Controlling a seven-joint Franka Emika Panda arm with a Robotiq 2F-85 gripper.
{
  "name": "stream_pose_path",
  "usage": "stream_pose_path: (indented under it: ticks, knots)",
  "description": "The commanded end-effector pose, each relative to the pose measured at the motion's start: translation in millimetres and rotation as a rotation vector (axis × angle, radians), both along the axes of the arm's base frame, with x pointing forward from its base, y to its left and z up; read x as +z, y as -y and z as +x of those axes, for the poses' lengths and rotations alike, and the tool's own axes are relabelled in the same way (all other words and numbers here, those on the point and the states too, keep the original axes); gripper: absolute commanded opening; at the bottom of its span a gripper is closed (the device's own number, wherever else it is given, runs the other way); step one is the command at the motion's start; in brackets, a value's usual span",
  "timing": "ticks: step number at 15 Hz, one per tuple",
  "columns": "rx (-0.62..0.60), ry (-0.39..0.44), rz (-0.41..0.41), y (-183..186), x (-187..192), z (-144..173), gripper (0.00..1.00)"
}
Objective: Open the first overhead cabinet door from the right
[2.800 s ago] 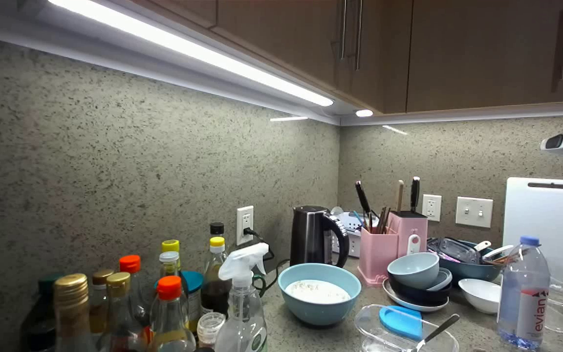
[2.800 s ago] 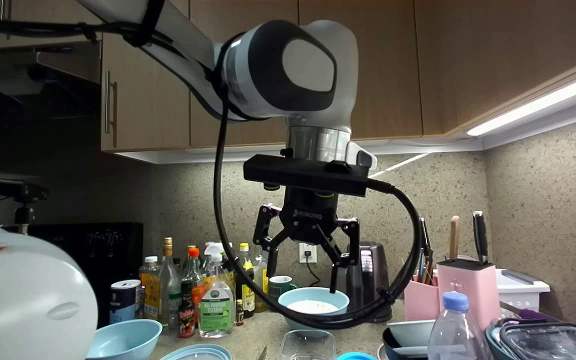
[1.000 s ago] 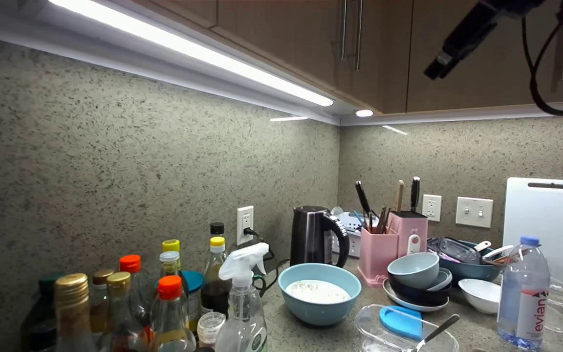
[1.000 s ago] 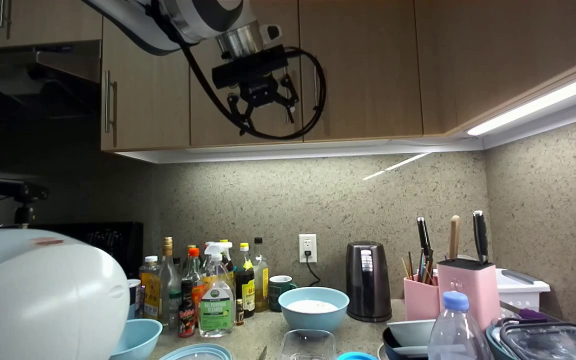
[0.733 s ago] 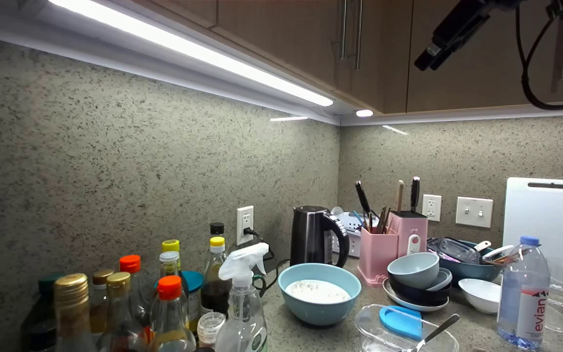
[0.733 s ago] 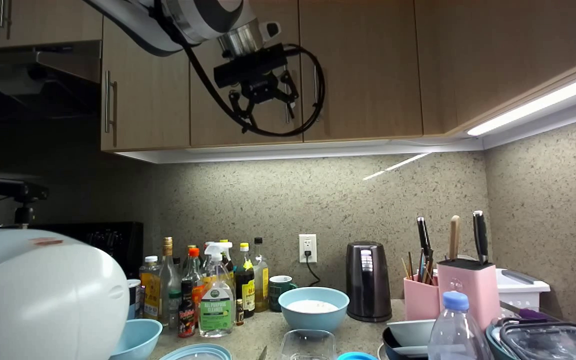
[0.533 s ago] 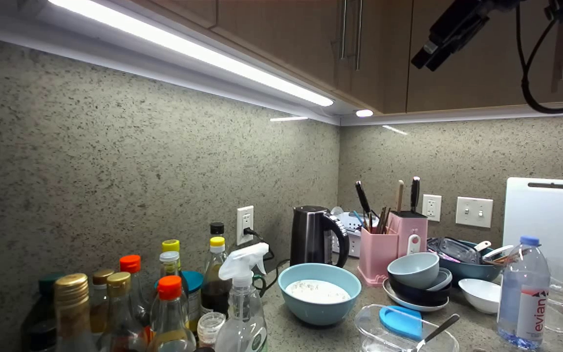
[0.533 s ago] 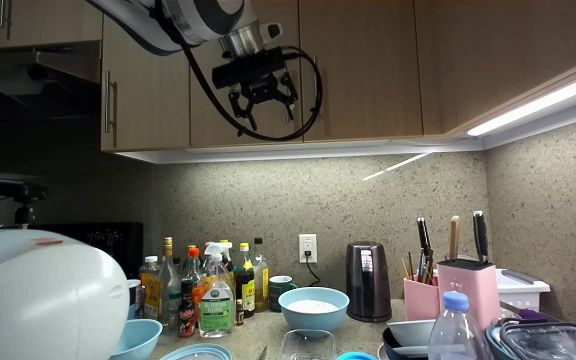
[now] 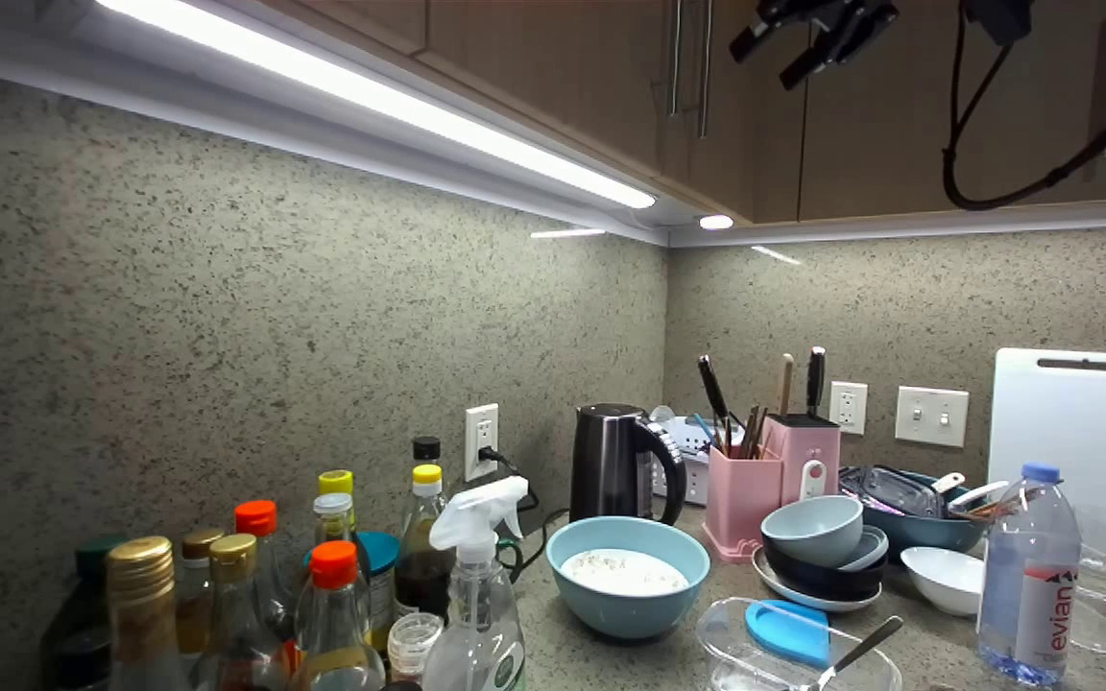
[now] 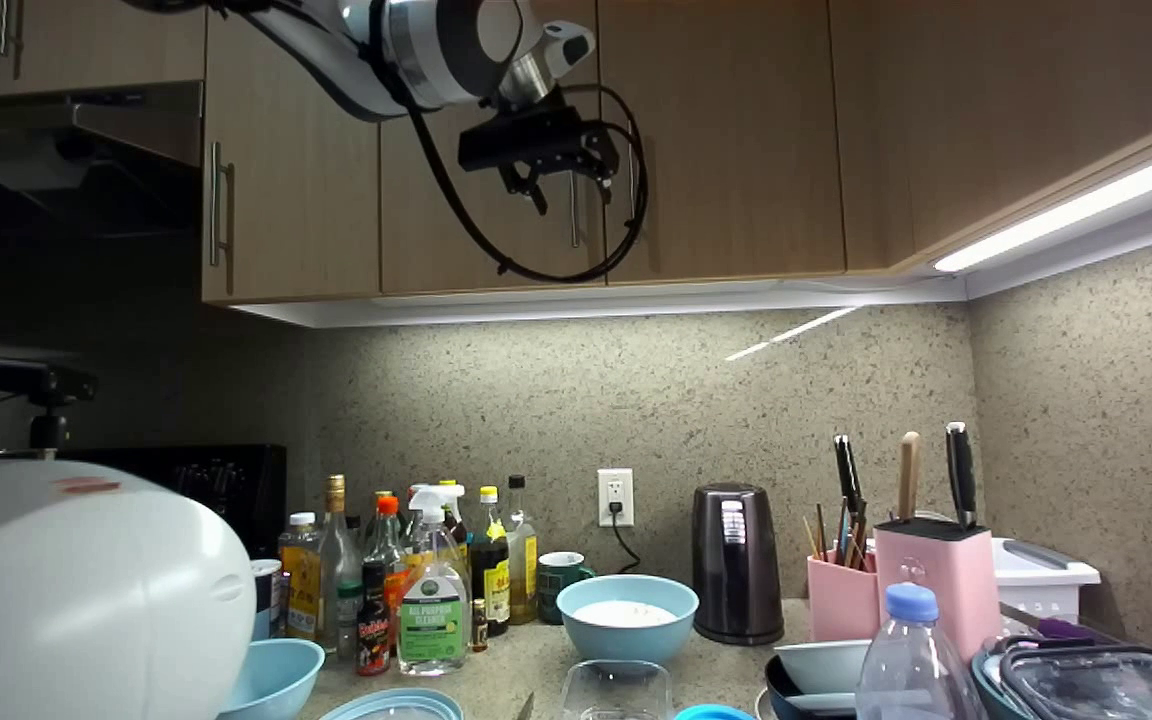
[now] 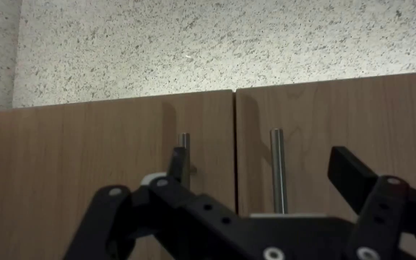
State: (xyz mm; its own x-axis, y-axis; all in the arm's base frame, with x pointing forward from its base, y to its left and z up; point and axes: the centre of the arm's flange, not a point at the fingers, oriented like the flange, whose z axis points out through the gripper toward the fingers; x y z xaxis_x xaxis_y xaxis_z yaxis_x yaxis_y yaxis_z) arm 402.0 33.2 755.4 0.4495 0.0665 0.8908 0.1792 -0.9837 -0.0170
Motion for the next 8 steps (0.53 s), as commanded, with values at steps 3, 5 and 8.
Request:
stream_pose_path:
  ticks: [3, 5, 8]
  knots:
    - [-0.005, 0.003, 0.002, 0, 3, 3, 1.00]
    - [-0.023, 0.014, 0.019, 7, 9, 17, 1.00]
    - [-0.039, 0.020, 0.047, 22, 24, 35, 1.00]
